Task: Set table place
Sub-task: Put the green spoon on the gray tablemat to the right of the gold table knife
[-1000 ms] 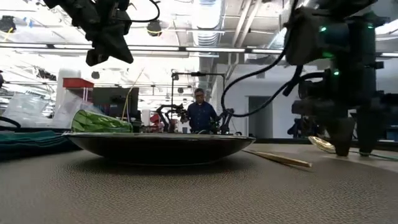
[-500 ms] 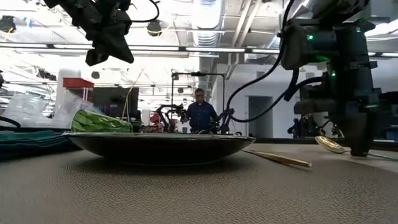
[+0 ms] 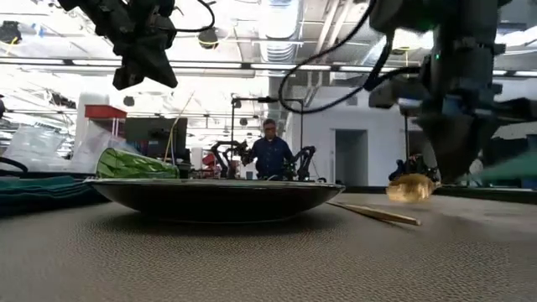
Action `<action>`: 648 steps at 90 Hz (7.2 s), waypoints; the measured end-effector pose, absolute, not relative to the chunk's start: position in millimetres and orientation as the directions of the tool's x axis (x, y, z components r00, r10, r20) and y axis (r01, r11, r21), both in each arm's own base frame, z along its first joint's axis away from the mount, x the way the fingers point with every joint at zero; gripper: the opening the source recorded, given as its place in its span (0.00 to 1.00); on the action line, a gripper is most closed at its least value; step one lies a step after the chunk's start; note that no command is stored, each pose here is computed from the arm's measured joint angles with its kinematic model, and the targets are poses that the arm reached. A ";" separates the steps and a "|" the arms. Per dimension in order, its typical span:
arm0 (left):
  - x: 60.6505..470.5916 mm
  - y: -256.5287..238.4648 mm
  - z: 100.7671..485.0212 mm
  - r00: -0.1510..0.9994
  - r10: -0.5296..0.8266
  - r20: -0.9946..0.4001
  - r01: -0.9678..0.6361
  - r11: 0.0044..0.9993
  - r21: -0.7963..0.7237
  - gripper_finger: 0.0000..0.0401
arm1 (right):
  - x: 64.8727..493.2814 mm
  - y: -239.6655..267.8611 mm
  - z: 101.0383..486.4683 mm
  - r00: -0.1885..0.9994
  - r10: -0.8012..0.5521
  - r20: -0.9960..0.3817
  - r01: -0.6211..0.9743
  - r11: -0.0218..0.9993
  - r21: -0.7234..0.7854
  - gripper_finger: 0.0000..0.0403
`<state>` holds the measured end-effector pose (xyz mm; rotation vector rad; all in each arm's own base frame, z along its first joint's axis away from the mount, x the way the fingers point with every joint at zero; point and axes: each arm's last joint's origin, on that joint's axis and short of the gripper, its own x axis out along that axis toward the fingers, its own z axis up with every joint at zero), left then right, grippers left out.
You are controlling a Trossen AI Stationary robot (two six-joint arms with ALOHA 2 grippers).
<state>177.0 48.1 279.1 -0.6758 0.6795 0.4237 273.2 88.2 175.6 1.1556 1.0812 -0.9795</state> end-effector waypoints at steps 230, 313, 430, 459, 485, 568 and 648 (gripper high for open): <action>176.8 19.9 274.0 0.639 0.213 -0.739 -0.697 0.565 -0.441 0.00 | 335.2 -14.8 196.8 0.505 0.046 -0.862 0.673 0.603 0.427 0.00; 176.4 20.3 273.9 0.634 0.228 -0.739 -0.703 0.568 -0.428 0.00 | 377.3 -8.1 167.5 0.386 0.166 -0.907 0.586 0.716 0.380 0.00; 174.5 20.7 272.4 0.611 0.243 -0.753 -0.715 0.577 -0.395 0.00 | 380.4 -22.7 151.6 0.363 0.182 -0.914 0.584 0.720 0.375 0.00; 174.4 20.7 272.4 0.610 0.245 -0.753 -0.716 0.577 -0.393 0.00 | 379.8 -22.7 151.3 0.356 0.171 -0.919 0.591 0.720 0.363 0.00; 174.3 20.7 272.2 0.609 0.244 -0.754 -0.716 0.577 -0.392 0.00 | 382.2 -20.5 138.5 0.331 0.179 -0.927 0.612 0.707 0.355 0.00; 173.3 20.5 271.4 0.599 0.242 -0.763 -0.730 0.556 -0.396 0.00 | 374.4 -23.8 158.7 0.217 0.128 -0.968 0.620 0.748 0.238 0.00; 174.2 20.7 272.1 0.607 0.248 -0.755 -0.712 0.592 -0.378 0.00 | 352.7 7.4 194.9 0.172 0.003 -0.985 0.476 0.875 0.086 0.14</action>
